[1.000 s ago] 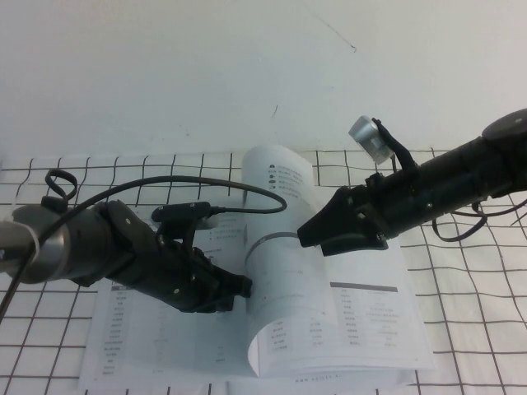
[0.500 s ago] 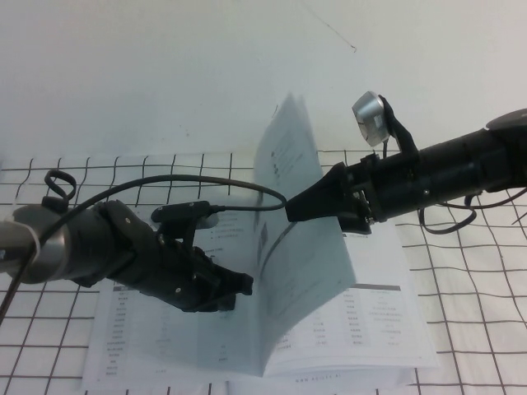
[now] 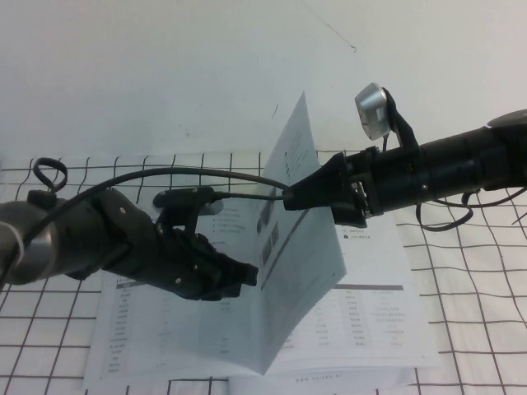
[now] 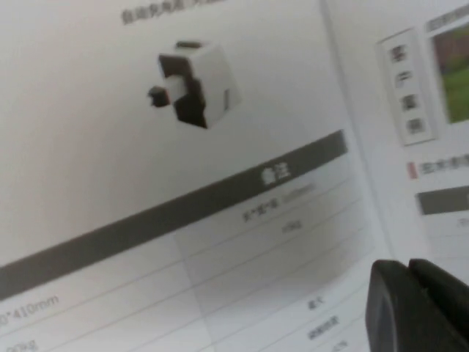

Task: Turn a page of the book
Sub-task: Open the closed book

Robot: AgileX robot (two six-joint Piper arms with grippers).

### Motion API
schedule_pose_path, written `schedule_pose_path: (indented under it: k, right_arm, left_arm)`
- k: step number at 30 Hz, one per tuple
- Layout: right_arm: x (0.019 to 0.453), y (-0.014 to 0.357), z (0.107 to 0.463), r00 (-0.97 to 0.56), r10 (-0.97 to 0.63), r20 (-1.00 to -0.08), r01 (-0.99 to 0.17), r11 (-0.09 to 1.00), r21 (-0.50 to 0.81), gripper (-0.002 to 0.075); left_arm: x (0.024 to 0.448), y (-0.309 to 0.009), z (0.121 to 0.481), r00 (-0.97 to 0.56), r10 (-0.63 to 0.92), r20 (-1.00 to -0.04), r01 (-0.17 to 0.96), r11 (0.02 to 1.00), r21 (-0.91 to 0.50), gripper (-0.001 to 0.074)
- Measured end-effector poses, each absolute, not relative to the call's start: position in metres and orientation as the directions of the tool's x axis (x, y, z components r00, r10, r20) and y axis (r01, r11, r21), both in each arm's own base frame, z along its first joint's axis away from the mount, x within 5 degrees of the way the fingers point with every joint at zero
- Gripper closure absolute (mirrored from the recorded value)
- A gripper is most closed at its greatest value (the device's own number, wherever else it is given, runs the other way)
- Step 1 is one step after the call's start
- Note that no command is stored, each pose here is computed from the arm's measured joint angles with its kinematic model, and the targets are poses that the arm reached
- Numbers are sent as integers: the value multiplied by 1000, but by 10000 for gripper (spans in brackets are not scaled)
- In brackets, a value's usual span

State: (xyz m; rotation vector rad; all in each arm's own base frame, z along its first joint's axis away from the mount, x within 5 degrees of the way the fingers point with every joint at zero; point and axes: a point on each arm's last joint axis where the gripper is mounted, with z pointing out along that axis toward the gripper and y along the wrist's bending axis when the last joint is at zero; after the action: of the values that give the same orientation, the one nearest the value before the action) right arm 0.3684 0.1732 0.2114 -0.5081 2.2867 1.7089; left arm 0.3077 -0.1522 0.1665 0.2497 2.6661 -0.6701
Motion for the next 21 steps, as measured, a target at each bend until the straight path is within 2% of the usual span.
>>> schedule_pose_path:
  k: [9, 15, 21]
  right_arm:
    - [369, 173, 212, -911, -125, -394, -413, 251, 875, 204]
    - [370, 174, 214, -910, -104, -402, -415, 236, 879, 204]
    - [371, 175, 215, -910, -91, -404, -414, 225, 882, 206]
  left_arm:
    - [273, -138, 247, -796, 112, -595, 397, 838, -373, 737]
    - [214, -125, 246, -798, 80, -598, 387, 828, -406, 737]
    - [152, -128, 234, -759, 118, -641, 478, 769, -425, 737]
